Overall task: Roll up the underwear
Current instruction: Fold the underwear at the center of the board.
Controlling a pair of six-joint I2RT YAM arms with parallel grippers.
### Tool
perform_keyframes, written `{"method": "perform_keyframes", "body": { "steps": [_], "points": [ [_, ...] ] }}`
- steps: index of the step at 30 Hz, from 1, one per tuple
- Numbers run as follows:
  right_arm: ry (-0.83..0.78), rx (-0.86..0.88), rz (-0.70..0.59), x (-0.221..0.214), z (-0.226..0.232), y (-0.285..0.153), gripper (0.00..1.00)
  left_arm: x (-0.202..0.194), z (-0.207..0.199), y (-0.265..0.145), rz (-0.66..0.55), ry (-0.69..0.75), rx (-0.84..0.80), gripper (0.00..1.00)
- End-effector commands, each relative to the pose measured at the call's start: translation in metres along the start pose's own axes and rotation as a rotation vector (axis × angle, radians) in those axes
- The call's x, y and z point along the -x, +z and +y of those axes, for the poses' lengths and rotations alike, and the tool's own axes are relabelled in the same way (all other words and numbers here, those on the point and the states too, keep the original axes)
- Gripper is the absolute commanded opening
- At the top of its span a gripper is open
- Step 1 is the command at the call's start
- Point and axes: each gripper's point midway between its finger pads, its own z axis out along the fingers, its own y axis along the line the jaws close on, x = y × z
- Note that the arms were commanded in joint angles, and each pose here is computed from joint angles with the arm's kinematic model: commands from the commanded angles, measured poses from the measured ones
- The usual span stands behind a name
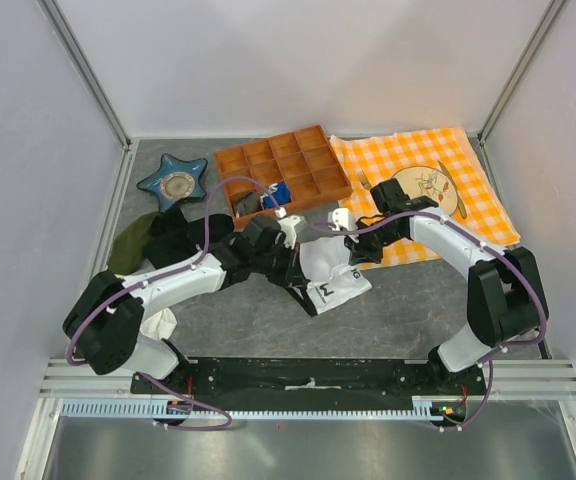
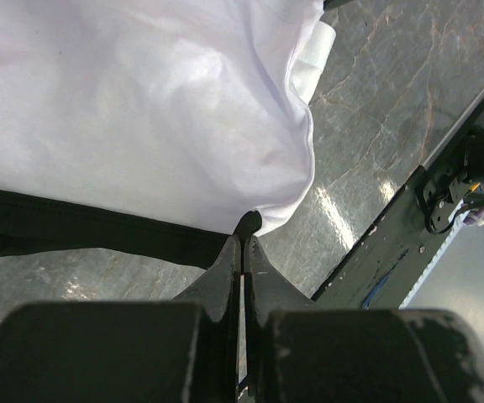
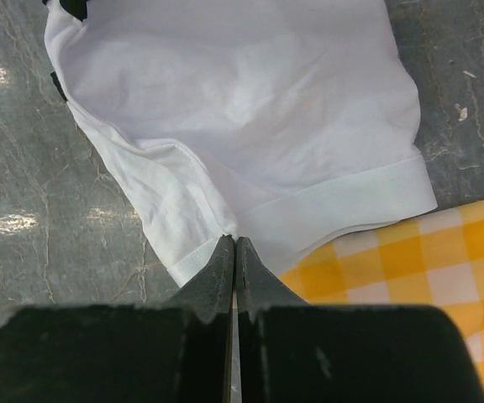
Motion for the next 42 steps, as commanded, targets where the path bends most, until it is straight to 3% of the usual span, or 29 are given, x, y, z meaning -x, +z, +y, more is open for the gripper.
{"method": "perform_keyframes", "body": {
  "steps": [1,19,23,24,25,26,27,29,33,35,37,39,40,42],
  "points": [
    [-0.017,0.033,-0.023,0.0,0.012,0.0,0.03,0.001,-0.013,0.001,-0.03,-0.024,-0.04,0.02],
    [-0.01,0.168,0.028,-0.034,0.056,0.008,0.06,-0.043,-0.005,0.024,0.073,-0.077,-0.019,0.02],
    [-0.005,0.195,0.054,-0.042,0.064,0.012,0.11,-0.056,-0.001,0.028,0.103,-0.104,-0.003,0.02],
    [-0.003,0.209,0.065,-0.044,0.068,0.013,0.17,-0.059,0.0,0.029,0.111,-0.112,0.001,0.03],
    [0.0,0.218,0.076,-0.047,0.071,0.013,0.21,-0.062,0.0,0.029,0.119,-0.118,0.002,0.06],
    [-0.007,0.225,0.083,-0.049,0.073,0.012,0.25,-0.063,-0.002,0.029,0.121,-0.125,0.0,0.17],
    [0.003,0.241,0.098,-0.052,0.078,0.011,0.33,-0.063,-0.003,0.027,0.116,-0.127,-0.003,0.22],
    [0.002,0.232,0.098,-0.047,0.076,0.005,0.39,-0.06,-0.006,0.02,0.096,-0.128,-0.007,0.36],
    [0.051,0.201,0.02,-0.015,0.067,-0.017,0.48,-0.032,-0.019,-0.008,-0.012,-0.095,-0.003,0.48],
    [0.059,0.161,-0.03,0.008,0.051,-0.023,0.48,-0.017,-0.023,-0.023,-0.068,-0.07,0.002,0.52],
    [0.154,0.123,-0.078,0.023,0.033,-0.018,0.4,0.001,-0.023,-0.03,-0.112,-0.072,-0.006,0.52],
    [0.187,0.067,-0.135,0.04,0.008,-0.011,0.3,0.016,-0.018,-0.028,-0.131,-0.08,-0.016,0.5],
    [0.307,0.067,-0.13,0.038,0.001,-0.001,0.26,0.023,-0.013,-0.028,-0.14,-0.093,-0.022,0.49],
    [0.354,0.021,-0.126,0.038,-0.021,0.009,0.22,0.036,-0.006,-0.016,-0.147,-0.096,-0.025,0.43]
  ]
}}
